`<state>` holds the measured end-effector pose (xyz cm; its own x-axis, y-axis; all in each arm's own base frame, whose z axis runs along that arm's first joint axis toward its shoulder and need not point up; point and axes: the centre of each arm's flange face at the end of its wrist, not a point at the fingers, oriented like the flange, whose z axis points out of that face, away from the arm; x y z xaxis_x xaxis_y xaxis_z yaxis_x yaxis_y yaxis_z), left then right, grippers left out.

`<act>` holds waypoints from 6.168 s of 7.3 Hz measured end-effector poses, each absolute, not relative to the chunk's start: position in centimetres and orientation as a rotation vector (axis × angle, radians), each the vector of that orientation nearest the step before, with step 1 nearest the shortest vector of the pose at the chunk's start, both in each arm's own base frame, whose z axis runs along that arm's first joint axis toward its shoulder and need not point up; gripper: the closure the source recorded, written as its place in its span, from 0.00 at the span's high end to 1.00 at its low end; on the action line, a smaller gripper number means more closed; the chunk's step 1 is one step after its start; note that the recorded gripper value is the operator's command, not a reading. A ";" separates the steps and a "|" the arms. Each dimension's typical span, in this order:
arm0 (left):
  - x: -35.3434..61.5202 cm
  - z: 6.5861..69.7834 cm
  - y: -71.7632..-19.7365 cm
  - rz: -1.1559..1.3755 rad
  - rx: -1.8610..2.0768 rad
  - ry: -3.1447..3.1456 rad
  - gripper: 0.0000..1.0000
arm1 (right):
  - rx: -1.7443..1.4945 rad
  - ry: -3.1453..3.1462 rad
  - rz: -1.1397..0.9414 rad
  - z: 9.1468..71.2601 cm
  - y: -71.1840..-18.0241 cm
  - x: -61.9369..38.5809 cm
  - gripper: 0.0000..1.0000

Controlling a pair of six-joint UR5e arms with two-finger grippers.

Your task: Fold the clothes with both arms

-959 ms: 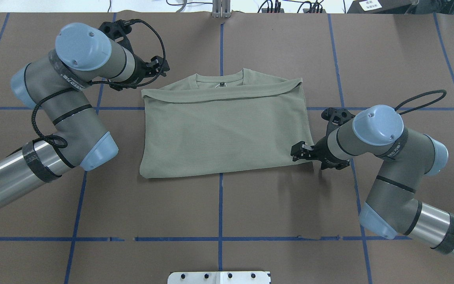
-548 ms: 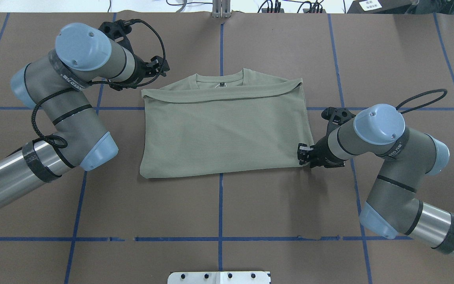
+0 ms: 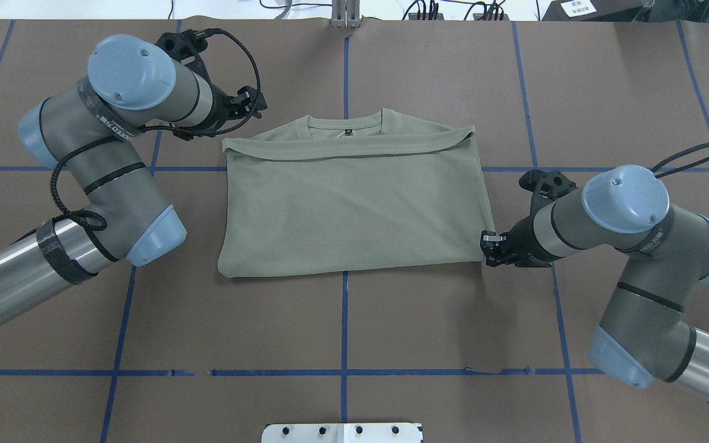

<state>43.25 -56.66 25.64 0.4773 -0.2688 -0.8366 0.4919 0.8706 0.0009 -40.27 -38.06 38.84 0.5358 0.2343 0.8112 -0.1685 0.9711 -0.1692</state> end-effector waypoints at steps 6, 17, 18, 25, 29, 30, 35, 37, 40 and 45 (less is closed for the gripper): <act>42.7 23.7 -54.9 -0.477 0.290 0.973 0.99 | -0.327 -0.914 -0.026 40.7 -20.5 -33.8 0.03; 56.7 22.1 -32.0 -0.443 -0.149 1.034 0.94 | -0.117 -1.125 0.202 33.0 -31.3 -26.1 1.00; 57.6 22.2 -30.9 -0.462 -0.181 1.028 0.93 | -0.110 -1.128 0.211 32.9 -31.8 -25.9 1.00; 59.7 24.0 -30.3 -0.490 -0.207 0.979 0.14 | -0.097 -1.138 0.219 32.5 -32.6 -26.0 1.00; 59.4 23.5 -30.4 -0.479 -0.197 0.995 0.00 | -0.094 -1.138 0.226 32.6 -32.8 -25.7 1.00; 59.2 23.4 -30.7 -0.483 -0.193 0.998 0.00 | -0.093 -1.137 0.228 32.6 -32.9 -25.7 1.00; 55.8 25.4 -39.9 -0.603 -0.011 0.965 0.00 | -0.076 -1.135 0.259 32.8 -33.8 -24.7 1.00; 53.4 26.5 -46.7 -0.611 0.097 0.923 0.00 | -0.063 -1.137 0.269 32.6 -34.4 -24.8 1.00; 50.6 30.4 -57.0 -0.612 0.254 0.894 0.00 | -0.054 -1.142 0.271 32.3 -34.8 -25.1 1.00; 53.2 28.0 -67.4 -0.679 0.430 0.959 0.00 | -0.051 -1.145 0.271 32.1 -35.1 -25.3 1.00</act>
<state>53.20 -67.41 28.01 0.3954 -0.3345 -0.8555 0.6959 0.7170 0.0413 -25.28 -35.09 32.11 0.3842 0.2380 0.8920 -0.1865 0.9663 -0.1775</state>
